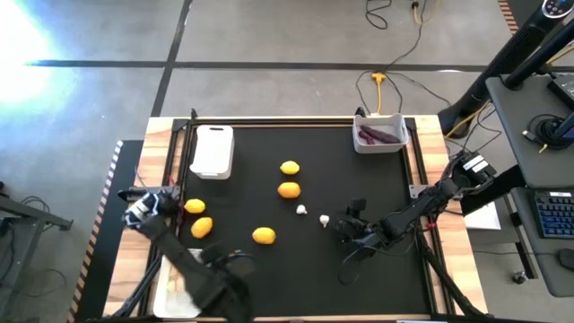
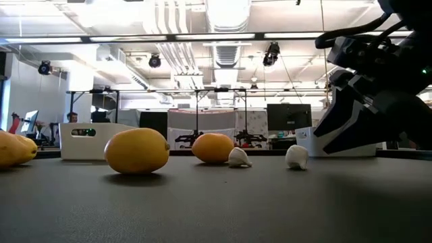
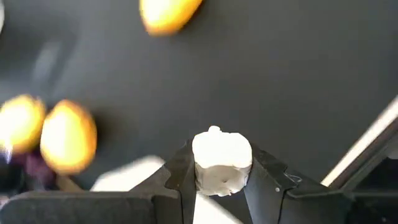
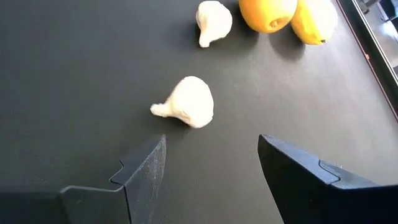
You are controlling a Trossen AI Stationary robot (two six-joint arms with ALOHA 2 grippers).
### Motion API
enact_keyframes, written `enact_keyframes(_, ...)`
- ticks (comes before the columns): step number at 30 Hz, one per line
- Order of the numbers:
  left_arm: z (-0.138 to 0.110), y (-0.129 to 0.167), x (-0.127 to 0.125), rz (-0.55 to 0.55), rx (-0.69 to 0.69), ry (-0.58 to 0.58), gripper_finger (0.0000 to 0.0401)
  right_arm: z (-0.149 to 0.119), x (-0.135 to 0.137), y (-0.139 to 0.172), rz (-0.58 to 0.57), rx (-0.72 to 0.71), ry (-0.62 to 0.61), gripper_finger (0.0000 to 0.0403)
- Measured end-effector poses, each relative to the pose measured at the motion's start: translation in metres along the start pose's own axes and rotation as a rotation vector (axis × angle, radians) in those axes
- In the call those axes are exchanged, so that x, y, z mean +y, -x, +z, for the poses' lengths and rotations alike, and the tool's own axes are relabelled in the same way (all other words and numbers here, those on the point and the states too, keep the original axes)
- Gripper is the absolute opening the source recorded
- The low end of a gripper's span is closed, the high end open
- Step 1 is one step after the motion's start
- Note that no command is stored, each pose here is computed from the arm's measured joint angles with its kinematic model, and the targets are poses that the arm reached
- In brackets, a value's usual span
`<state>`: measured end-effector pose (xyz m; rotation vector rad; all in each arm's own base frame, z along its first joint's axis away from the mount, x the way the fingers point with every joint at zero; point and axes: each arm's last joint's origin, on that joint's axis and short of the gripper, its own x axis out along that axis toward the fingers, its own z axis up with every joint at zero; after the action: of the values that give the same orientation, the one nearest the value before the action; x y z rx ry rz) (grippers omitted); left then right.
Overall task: Sort produce into baskets
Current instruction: Put the small garlic into the bottom white bin
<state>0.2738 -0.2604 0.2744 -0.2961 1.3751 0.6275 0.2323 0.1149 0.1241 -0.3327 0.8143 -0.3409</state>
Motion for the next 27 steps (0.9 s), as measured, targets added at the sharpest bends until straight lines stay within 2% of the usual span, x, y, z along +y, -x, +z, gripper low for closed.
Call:
enact_keyframes(6, -0.061, -0.019, 0.020, 0.119, 0.170, 0.180, 0.0087, 0.001, 0.000, 0.000, 0.004, -0.013, -0.007, 0.0249)
enact_keyframes(11, -0.093, -0.037, 0.043, 0.166, 0.335, 0.321, 0.0087, 0.001, 0.000, 0.000, 0.006, -0.012, -0.004, 0.0249)
enact_keyframes(14, -0.100, -0.049, 0.057, 0.161, 0.334, 0.380, 0.0087, 0.001, 0.001, 0.000, 0.007, -0.013, -0.005, 0.0249)
enact_keyframes(18, -0.101, -0.069, 0.071, 0.226, 0.330, 0.419, 0.0099, 0.001, 0.001, 0.000, 0.008, -0.014, -0.006, 0.0249)
enact_keyframes(22, -0.098, -0.078, 0.075, 0.240, 0.411, 0.369, 0.0131, 0.001, 0.001, 0.000, 0.009, -0.013, -0.006, 0.0249)
enact_keyframes(27, -0.089, -0.073, 0.072, 0.216, 0.525, 0.321, 0.0183, 0.000, 0.001, 0.000, 0.008, -0.012, -0.002, 0.0249)
